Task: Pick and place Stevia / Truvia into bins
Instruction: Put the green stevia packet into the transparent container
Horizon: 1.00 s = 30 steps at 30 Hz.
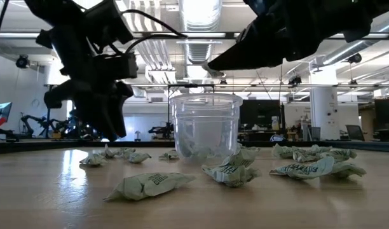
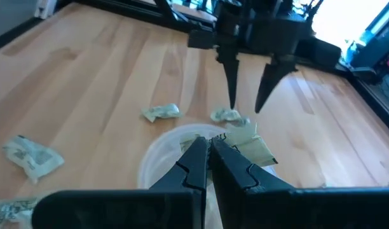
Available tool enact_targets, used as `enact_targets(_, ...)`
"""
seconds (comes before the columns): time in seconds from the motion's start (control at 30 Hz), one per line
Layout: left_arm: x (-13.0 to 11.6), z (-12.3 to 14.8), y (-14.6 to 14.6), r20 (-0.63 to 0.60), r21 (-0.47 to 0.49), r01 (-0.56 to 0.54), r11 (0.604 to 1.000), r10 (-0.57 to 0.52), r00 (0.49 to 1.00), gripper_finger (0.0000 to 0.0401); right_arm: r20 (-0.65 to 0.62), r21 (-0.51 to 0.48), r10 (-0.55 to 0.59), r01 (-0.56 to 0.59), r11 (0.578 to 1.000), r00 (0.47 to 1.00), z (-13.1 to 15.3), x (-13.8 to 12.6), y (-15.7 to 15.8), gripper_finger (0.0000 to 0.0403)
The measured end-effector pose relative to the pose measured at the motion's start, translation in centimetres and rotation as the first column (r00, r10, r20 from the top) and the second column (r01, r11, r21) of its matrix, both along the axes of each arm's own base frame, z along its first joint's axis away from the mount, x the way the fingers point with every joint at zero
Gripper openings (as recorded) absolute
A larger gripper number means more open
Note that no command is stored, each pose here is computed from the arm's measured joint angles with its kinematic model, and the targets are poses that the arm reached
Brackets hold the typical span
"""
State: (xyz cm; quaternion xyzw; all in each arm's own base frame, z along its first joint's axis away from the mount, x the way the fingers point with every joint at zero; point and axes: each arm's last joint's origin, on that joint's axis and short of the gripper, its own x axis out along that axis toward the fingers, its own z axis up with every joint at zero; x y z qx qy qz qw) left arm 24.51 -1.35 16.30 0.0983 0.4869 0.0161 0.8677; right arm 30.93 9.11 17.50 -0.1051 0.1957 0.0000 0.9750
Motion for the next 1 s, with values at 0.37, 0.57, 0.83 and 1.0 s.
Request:
enact_targets(0.37, 0.1, -0.1, 0.0, 0.016, 0.015, 0.020, 1.000, -0.021, 1.000, 0.0148, -0.023, 0.023, -0.001, 0.001, 1.000, 1.000, -0.4, 0.1, -0.4, 0.0044)
enact_targets(0.57, 0.0, -0.2, 0.1, 0.014, 0.023, 0.016, 1.000, -0.016, 1.000, 0.0148, -0.023, 0.003, 0.008, -0.008, 1.000, 1.000, -0.4, 0.1, -0.4, 0.0089)
enact_targets(0.83, 0.5, -0.8, 0.1, 0.030, 0.057, 0.024, 0.998, -0.025, 0.999, 0.0148, -0.012, -0.008, 0.014, -0.014, 1.000, 1.000, 0.2, -0.1, -0.5, 0.0106)
enact_targets(1.0, 0.7, -2.1, 0.1, -0.031, 0.069, 0.044, 0.997, -0.042, 0.999, 0.0148, -0.044, 0.010, 0.007, -0.006, 1.000, 0.999, 0.8, -0.7, -0.5, 0.0099)
